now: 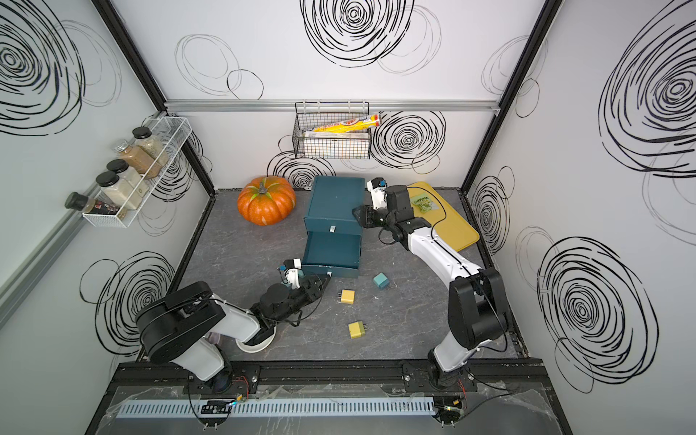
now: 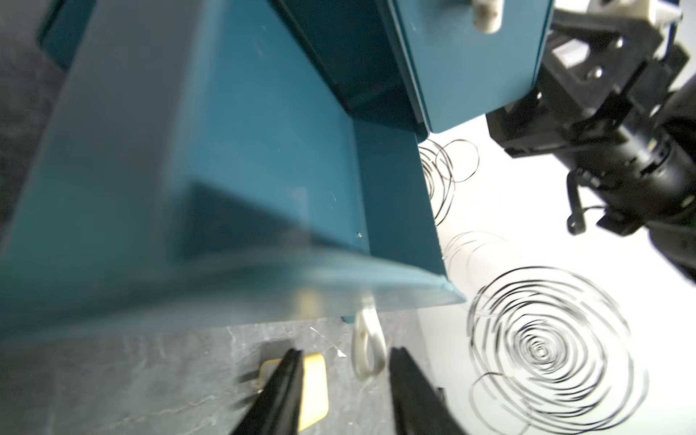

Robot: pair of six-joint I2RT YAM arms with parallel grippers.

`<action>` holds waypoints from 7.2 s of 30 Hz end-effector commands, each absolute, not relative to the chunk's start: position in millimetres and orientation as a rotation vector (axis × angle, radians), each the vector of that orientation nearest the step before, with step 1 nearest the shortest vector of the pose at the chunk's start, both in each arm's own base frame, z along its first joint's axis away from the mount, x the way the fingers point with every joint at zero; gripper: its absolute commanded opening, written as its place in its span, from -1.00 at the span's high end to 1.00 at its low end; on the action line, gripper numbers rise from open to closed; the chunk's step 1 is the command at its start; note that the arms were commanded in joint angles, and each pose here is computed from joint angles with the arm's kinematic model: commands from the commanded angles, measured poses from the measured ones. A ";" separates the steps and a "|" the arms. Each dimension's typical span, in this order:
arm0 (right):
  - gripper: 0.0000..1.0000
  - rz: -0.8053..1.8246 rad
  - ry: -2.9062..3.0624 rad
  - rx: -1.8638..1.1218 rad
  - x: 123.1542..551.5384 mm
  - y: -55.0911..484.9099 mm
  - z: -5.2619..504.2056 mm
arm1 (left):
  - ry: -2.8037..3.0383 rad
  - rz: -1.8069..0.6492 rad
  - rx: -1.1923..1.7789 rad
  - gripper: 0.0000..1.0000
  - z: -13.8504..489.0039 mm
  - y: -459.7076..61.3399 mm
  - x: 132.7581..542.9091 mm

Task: Place the plugs into the drawer by color
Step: Open the drawer in the storage box, then pick up the plug from the center of the board, then place the plug in the drawer, then pick up the plug from the center of the board.

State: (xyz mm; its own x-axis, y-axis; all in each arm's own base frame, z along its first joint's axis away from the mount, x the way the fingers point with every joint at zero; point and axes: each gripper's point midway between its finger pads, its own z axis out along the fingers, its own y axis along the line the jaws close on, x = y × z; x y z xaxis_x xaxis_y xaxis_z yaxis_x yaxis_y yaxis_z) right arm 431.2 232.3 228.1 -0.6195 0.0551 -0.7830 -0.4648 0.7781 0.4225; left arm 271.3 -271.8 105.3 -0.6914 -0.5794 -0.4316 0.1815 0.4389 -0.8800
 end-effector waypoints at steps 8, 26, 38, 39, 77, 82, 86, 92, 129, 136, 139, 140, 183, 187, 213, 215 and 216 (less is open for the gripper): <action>-0.12 0.753 2.216 -0.337 424.5 232.7 214.5 | 1.940 -1.172 -0.285 -0.42 138.5 -258.0 276.2; -0.19 0.755 2.136 -0.377 341.8 204.1 251.7 | 2.033 -0.835 -0.099 -0.42 190.5 -205.5 261.1; -0.22 0.670 2.225 -0.335 284.3 181.3 167.7 | 2.066 -0.853 0.697 -0.57 185.7 -303.4 183.2; -0.22 0.655 2.234 -0.321 285.1 179.0 162.1 | 2.087 -0.844 0.754 -0.57 175.6 -311.8 176.0; -0.22 0.640 2.157 -0.236 278.0 164.9 160.3 | 2.298 -0.443 1.209 -0.61 34.2 -375.0 160.5; -0.22 0.637 2.157 -0.236 278.2 164.5 160.2 | 2.316 -0.451 1.215 -0.54 29.6 -374.7 159.5; -0.22 0.640 2.156 -0.238 277.9 164.9 160.2 | 2.330 -0.439 1.224 -0.46 23.3 -375.3 159.5; -0.21 0.637 2.156 -0.239 277.8 164.5 160.1 | 2.341 -0.466 1.211 -0.25 24.1 -376.6 159.1; -0.20 0.935 1.901 -0.464 243.2 199.2 214.9 | 2.238 -0.364 0.286 0.86 212.2 -268.6 283.2; -0.20 0.903 1.923 -0.433 247.4 195.0 210.1 | 2.320 -0.199 0.280 0.86 180.9 -272.6 326.8; -0.20 0.907 1.926 -0.432 247.7 195.6 210.1 | 2.330 -0.177 0.277 0.86 173.1 -271.1 342.1; -0.20 0.906 1.925 -0.433 247.8 195.6 210.4 | 2.335 -0.173 0.279 0.86 170.8 -271.8 345.2; -0.19 0.880 1.974 -0.419 253.3 194.5 198.2 | 2.382 -0.134 0.289 -0.13 147.8 -283.8 359.4; -0.19 0.890 1.979 -0.427 253.0 196.4 196.8 | 2.371 -0.146 0.277 -0.13 156.9 -284.7 360.6; -0.21 0.886 2.202 -0.402 211.0 234.9 86.3 | 1.745 -0.859 0.048 -0.57 286.7 -199.0 254.0; -0.17 0.886 2.217 -0.427 212.9 240.7 79.9 | 1.745 -0.853 0.048 -0.57 282.9 -197.2 253.0; -0.17 0.883 2.213 -0.429 214.7 242.2 79.0 | 1.748 -0.854 0.047 -0.57 280.9 -197.7 253.4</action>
State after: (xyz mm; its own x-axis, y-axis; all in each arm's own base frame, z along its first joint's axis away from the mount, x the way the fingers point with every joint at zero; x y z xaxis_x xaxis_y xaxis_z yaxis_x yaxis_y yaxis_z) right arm 197.9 229.4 58.4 -0.7502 -0.1059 -0.6526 -0.5023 0.7331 0.4585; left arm 250.7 -197.8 257.0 -0.4344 -0.3101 -0.8457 0.4049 0.7715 -0.4908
